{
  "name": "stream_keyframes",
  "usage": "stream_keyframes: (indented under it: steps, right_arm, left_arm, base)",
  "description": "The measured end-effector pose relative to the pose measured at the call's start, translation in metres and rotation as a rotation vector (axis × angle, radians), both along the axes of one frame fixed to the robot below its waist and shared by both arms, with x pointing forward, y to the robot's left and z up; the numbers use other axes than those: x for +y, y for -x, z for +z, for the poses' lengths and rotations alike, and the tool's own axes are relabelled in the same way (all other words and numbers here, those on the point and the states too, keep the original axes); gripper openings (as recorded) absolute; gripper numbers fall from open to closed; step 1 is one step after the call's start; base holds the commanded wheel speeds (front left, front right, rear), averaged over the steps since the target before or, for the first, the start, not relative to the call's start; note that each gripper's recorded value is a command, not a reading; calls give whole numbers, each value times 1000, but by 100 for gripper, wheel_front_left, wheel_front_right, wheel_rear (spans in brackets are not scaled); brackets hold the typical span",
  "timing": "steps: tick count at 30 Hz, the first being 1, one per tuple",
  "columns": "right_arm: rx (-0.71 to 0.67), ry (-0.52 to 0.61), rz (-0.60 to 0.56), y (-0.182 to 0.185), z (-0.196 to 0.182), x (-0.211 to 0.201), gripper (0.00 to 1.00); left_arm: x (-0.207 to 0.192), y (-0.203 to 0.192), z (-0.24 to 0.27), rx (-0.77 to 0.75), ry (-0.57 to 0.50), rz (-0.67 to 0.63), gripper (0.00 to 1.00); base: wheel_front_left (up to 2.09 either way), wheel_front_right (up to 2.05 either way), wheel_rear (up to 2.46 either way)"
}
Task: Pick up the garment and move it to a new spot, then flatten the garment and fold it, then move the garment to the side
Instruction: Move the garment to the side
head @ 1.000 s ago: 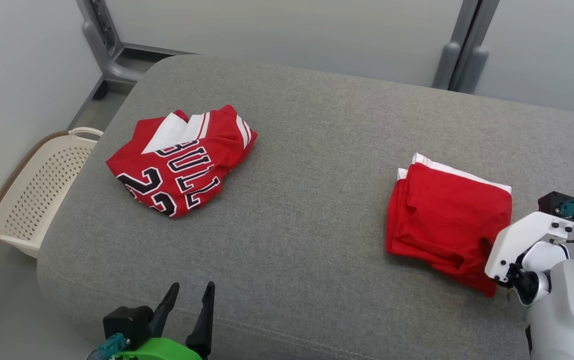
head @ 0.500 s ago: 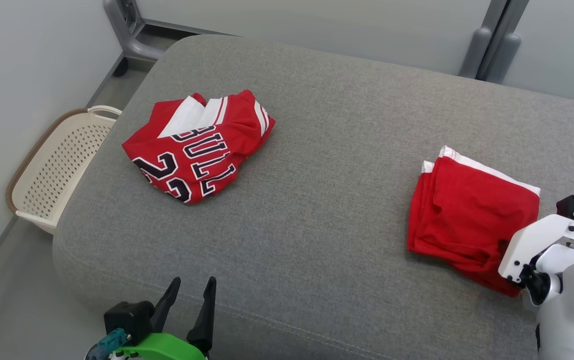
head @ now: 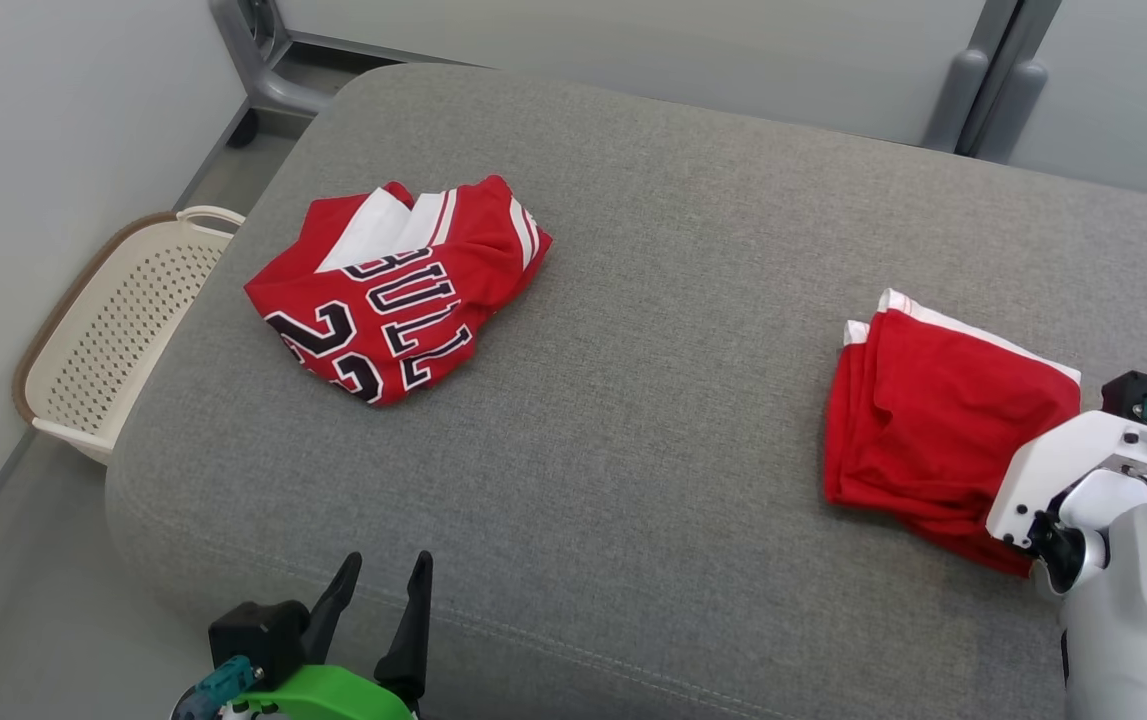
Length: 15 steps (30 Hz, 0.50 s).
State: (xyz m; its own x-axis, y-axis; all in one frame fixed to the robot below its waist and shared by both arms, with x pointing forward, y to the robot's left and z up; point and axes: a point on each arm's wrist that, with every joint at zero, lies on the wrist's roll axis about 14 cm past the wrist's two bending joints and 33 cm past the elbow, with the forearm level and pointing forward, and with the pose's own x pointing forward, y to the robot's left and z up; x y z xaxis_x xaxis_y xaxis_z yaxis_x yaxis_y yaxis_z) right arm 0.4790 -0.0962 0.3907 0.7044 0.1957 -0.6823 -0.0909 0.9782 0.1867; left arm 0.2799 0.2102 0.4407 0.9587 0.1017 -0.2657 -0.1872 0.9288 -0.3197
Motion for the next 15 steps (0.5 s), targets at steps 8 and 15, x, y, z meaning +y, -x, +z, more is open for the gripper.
stream_keyframes:
  steps: [8,15]
  right_arm:
    - [-29,68,65,-5,11,-6,0]
    - [-83,187,103,-12,25,-37,0]
  left_arm:
    - [-10,-9,0,-6,5,-35,100]
    - [-35,-28,-1,-17,28,-113,100]
  base:
    - [0,0,0]
    - [0,0,0]
